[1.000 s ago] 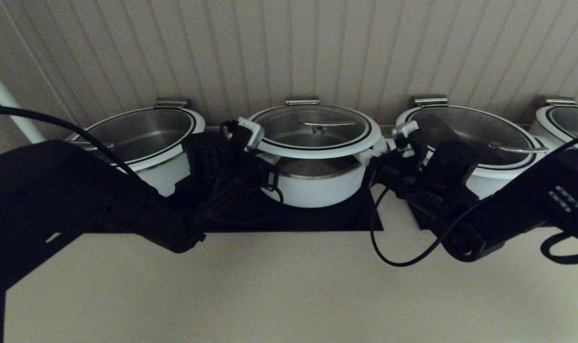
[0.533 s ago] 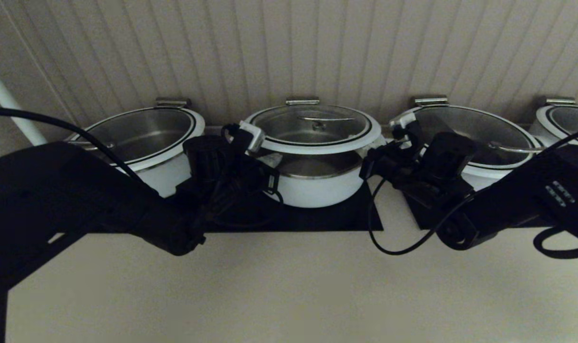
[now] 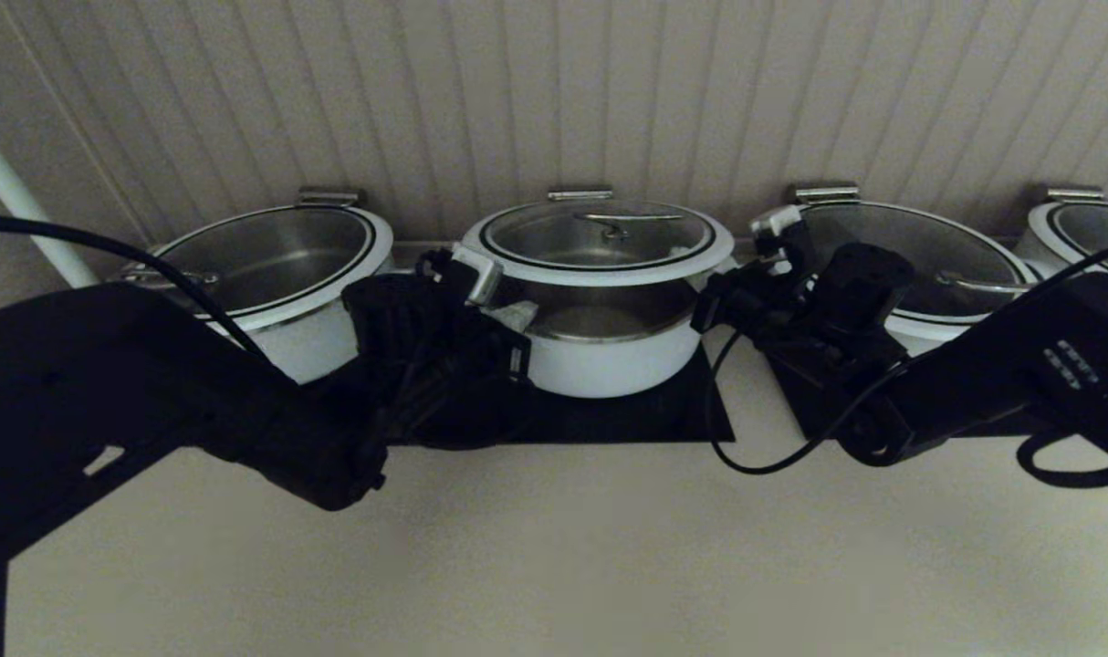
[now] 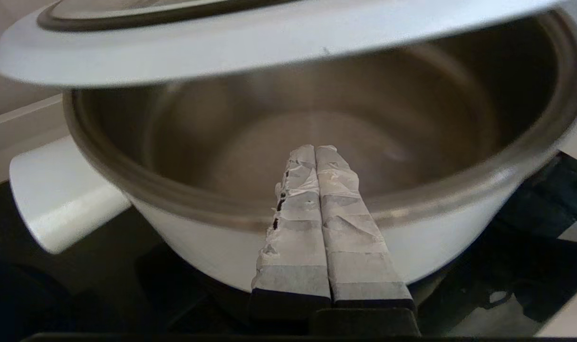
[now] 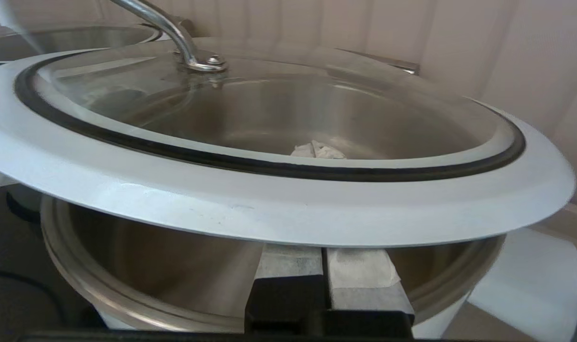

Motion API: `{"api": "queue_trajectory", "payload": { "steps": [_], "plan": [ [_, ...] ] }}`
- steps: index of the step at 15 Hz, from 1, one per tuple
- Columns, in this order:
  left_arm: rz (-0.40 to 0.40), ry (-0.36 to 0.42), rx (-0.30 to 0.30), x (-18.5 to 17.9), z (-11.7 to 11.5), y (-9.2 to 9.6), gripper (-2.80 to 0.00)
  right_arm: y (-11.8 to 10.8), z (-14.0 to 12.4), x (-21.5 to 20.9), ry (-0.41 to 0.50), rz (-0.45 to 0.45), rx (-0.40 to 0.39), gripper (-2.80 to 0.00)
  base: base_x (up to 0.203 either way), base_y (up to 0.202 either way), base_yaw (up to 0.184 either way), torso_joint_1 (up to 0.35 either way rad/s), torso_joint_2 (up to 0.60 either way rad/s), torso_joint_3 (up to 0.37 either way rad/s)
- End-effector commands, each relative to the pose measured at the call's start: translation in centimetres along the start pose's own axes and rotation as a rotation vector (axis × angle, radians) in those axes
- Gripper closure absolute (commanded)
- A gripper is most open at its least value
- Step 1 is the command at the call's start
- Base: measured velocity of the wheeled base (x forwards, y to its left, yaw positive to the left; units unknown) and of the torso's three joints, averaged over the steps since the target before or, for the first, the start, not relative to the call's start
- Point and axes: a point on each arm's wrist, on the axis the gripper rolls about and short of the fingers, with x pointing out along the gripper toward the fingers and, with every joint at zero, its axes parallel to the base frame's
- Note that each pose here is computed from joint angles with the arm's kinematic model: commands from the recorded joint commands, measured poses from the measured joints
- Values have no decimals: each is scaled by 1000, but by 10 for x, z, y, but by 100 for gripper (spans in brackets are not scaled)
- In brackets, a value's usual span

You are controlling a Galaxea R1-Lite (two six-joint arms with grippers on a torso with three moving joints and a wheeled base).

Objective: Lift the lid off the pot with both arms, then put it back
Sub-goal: Open the pot lid completely

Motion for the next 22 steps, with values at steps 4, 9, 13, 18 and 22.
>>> {"api": "queue_trajectory", "payload": {
  "steps": [4,9,13,18,22],
  "plan": [
    [-1,0,2,-6,3,0,0,-2,4,1,-20,-2,-7,0,0,0,0,0,0,0],
    [-1,-4,8,-15,11,0,0,-5,6,4,-34,-5,-13,0,0,0,0,0,0,0],
    [-5,-9,20,-28,19,-1,0,-5,7,3,-35,-6,-14,0,0,0,0,0,0,0],
    [2,-34,27,-53,41,0,0,-5,8,4,-39,-6,-15,0,0,0,0,0,0,0],
    [8,-37,28,-85,51,-1,0,-6,9,5,-43,-7,-17,0,0,0,0,0,0,0]
  ]
}}
